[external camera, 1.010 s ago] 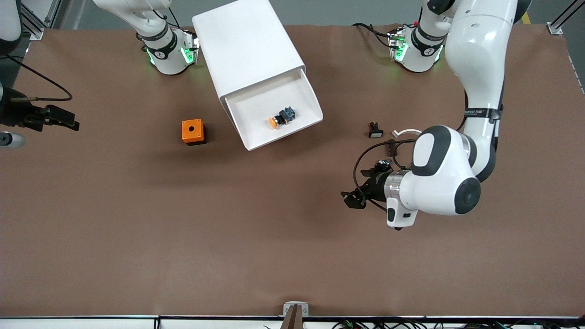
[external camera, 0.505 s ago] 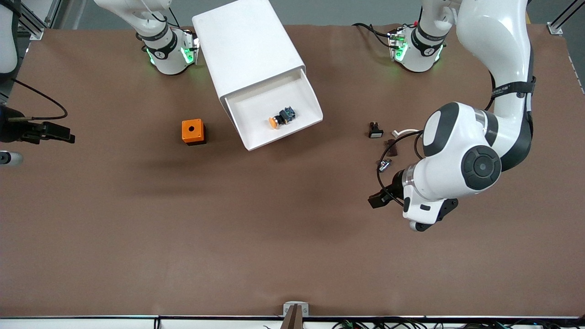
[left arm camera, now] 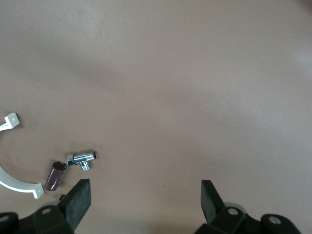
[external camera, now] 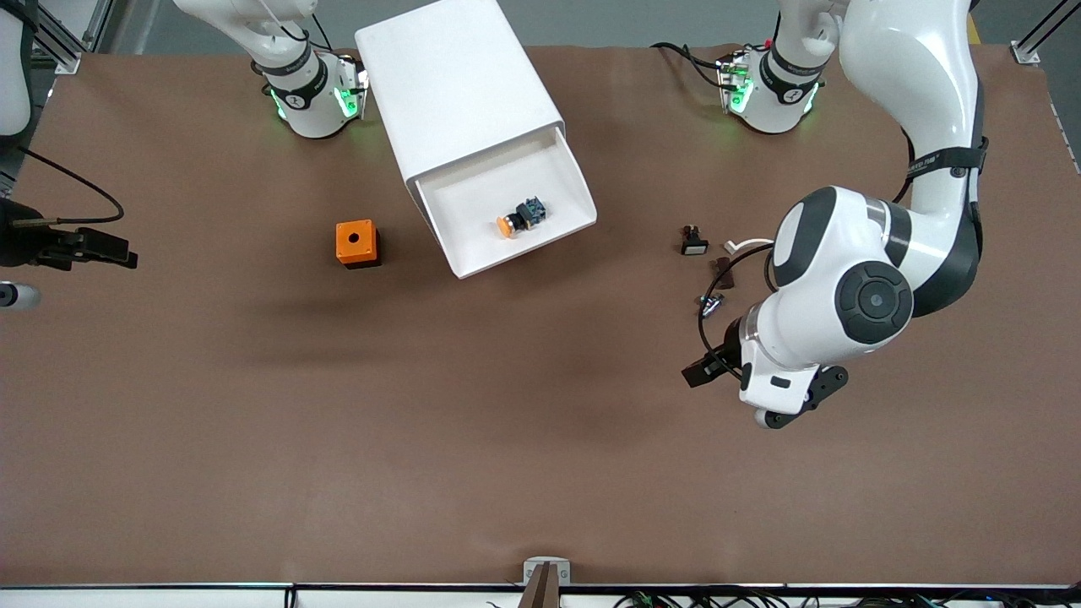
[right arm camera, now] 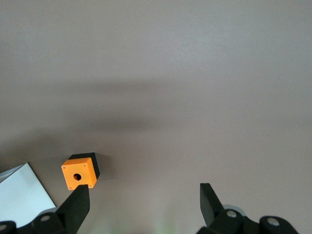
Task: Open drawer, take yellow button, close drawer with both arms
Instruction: 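Move the right gripper over the open drawer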
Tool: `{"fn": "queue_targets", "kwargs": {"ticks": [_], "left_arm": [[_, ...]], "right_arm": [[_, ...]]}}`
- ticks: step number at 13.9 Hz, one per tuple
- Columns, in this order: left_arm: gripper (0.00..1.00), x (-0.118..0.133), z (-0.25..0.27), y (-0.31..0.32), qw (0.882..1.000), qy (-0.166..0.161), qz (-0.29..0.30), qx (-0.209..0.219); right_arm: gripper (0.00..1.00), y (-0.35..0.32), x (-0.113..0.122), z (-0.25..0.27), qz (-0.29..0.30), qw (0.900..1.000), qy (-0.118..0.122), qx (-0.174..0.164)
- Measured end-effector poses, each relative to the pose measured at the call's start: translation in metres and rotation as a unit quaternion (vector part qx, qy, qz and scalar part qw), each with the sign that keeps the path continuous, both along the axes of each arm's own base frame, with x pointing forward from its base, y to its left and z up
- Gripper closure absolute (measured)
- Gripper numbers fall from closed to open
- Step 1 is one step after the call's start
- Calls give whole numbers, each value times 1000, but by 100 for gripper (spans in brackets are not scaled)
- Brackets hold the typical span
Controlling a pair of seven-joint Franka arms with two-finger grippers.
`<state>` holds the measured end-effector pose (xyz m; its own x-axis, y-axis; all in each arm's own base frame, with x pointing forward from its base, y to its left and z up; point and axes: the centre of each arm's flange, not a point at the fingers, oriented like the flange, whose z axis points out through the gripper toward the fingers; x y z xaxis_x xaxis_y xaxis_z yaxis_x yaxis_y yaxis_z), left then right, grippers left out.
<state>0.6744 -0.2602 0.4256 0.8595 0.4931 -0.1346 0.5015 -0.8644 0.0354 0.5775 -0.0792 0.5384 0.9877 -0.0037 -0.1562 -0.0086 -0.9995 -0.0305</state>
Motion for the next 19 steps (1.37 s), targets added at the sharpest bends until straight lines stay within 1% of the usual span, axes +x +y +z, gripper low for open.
{"fn": "queue_targets", "kwargs": {"ticks": [1, 3, 4, 5, 8, 11, 13, 16, 19], "left_arm": [[0, 1, -1, 4, 1000, -4, -2, 14], [0, 5, -2, 15, 998, -22, -14, 64], [0, 6, -2, 18, 996, -28, -18, 82], [0, 7, -2, 19, 995, -31, -20, 89], [0, 7, -2, 20, 995, -32, -21, 91], [0, 5, -2, 16, 995, -31, -24, 88], [0, 2, -2, 8, 996, -28, -28, 78], [0, 1, -2, 4, 997, -24, -27, 67], [0, 1, -2, 4, 997, -23, -26, 64]], "right_arm": [[0, 1, 0, 0, -12, 1000, 1, 4], [0, 7, 0, -1, -42, 999, 5, 18], [0, 10, -1, -1, -59, 998, 8, 20], [0, 16, 0, -1, -72, 997, 11, 19], [0, 40, 1, 0, -88, 996, 16, 14], [0, 39, 1, 0, -92, 996, 16, 13], [0, 39, 1, 0, -96, 995, 16, 12], [0, 58, 2, 1, -137, 990, 19, 2], [0, 103, 2, 3, -181, 983, 23, -12]]}}
